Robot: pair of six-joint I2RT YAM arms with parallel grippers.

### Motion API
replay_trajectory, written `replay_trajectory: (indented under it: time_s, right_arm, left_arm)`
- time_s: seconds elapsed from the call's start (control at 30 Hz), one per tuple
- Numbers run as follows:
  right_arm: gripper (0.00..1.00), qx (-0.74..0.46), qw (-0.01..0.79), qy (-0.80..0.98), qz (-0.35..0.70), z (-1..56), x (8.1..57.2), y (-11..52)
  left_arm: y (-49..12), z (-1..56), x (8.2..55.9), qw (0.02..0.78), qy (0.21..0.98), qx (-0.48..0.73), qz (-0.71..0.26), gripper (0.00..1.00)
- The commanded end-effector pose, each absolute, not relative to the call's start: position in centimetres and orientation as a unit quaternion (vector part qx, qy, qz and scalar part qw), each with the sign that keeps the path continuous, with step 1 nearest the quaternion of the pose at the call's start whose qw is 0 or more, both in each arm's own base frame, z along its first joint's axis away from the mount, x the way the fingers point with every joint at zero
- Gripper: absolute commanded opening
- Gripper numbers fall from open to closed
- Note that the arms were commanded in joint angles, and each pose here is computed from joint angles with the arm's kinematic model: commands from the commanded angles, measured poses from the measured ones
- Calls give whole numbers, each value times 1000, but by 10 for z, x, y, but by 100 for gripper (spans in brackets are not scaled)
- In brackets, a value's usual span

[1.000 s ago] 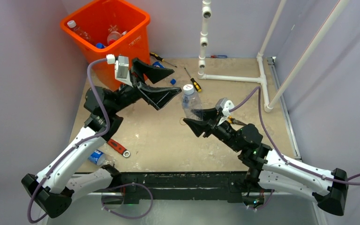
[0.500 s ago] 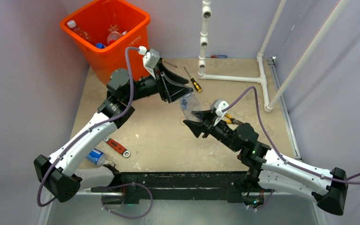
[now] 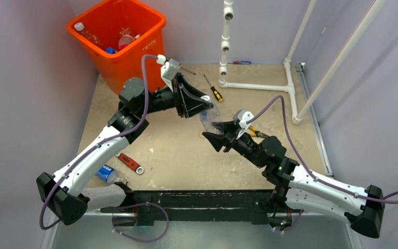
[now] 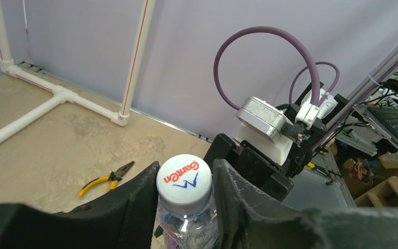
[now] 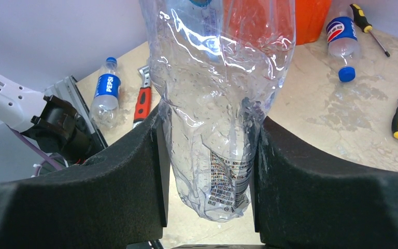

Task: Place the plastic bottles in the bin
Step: Place the plastic bottle in the trash bin.

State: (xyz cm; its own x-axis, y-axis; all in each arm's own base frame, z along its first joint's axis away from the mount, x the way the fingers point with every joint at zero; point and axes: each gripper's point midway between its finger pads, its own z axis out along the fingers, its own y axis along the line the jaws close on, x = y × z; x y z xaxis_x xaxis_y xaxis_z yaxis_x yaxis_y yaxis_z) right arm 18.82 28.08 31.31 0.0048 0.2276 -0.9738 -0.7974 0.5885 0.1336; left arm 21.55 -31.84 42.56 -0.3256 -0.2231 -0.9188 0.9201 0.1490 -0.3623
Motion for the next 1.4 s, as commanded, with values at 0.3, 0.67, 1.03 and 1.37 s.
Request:
replay_trajectory:
  time_s: [0.3,0.67,1.03,1.37]
  right_arm:
    - [29,-229,684,566,399,339,186,279]
    - [99,-211,675,542,454,368,163,265]
    - [99,-182,688,545,444,377,159,238]
    - [99,-197,668,568,438,365,166,254]
  left_arm:
    - [-326,427,200,488,556,322,-591,0]
    - [-280,519,249,667,547,233,-449,0]
    - [-147,649,297,885,449,59,-106,0]
    - [-40,642,398,894,435,-56,88,0]
